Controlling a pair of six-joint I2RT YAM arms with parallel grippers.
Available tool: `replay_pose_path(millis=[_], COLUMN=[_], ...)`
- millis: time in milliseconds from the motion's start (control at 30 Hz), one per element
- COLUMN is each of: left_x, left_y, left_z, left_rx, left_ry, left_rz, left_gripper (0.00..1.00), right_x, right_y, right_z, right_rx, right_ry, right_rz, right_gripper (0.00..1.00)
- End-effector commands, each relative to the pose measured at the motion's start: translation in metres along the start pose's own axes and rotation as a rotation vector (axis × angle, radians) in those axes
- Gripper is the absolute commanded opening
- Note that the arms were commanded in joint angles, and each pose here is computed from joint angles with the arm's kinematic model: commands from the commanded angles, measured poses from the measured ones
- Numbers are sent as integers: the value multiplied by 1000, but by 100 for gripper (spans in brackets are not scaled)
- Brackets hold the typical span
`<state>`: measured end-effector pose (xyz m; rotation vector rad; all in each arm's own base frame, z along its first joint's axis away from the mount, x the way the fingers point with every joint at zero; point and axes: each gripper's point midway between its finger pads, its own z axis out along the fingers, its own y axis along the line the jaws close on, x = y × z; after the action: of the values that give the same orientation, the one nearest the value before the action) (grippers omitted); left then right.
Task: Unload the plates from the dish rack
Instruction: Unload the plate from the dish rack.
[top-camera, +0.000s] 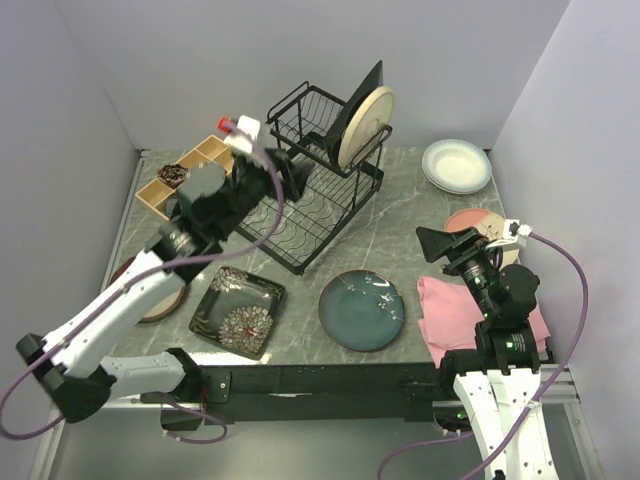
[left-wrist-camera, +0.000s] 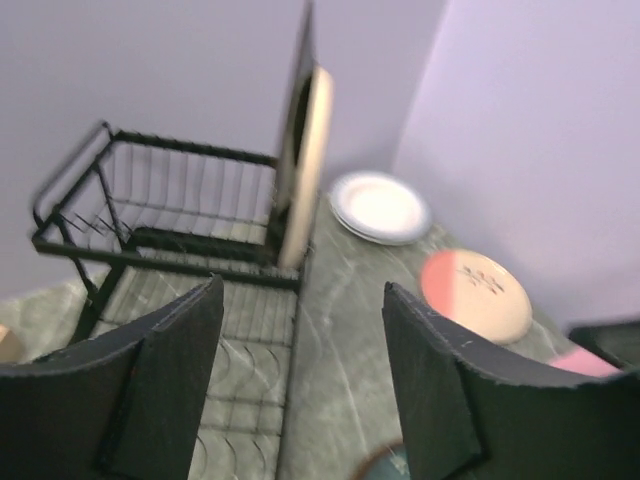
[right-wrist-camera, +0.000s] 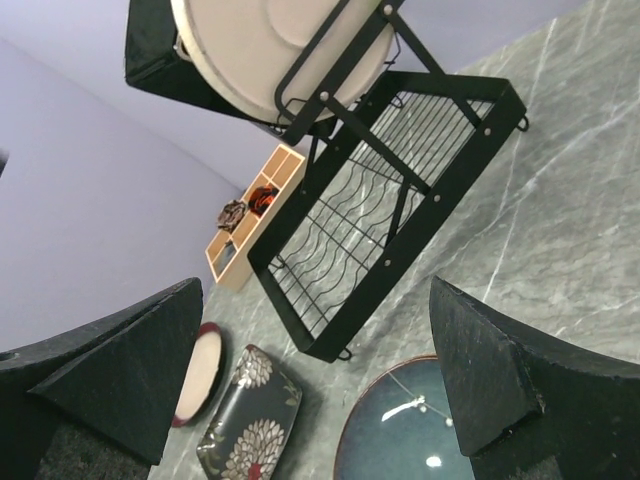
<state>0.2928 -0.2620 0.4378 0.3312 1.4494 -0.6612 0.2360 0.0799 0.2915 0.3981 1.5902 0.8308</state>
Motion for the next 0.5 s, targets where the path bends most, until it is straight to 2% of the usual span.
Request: replay_pose_path(millis=[0,133,233,467], left_x=[-7,-10,-13,-10], left_y=[11,14,8,18], left_z=[39,70,91,134], left_rx=[48,71,141,178], left_ry=[28,43,65,109], left_rz=[21,101,102,105], left_gripper=[66,63,51,38], right_x=[-6,-5,-4,-4], right_y=[13,16,18,17], right_z=[1,1,1,1], right_rx=[-53,-73,-89,-83], right_ry=[-9,-2,2,3], right_rz=[-23,-37,-32,-38], right_gripper=[100,100,100,100])
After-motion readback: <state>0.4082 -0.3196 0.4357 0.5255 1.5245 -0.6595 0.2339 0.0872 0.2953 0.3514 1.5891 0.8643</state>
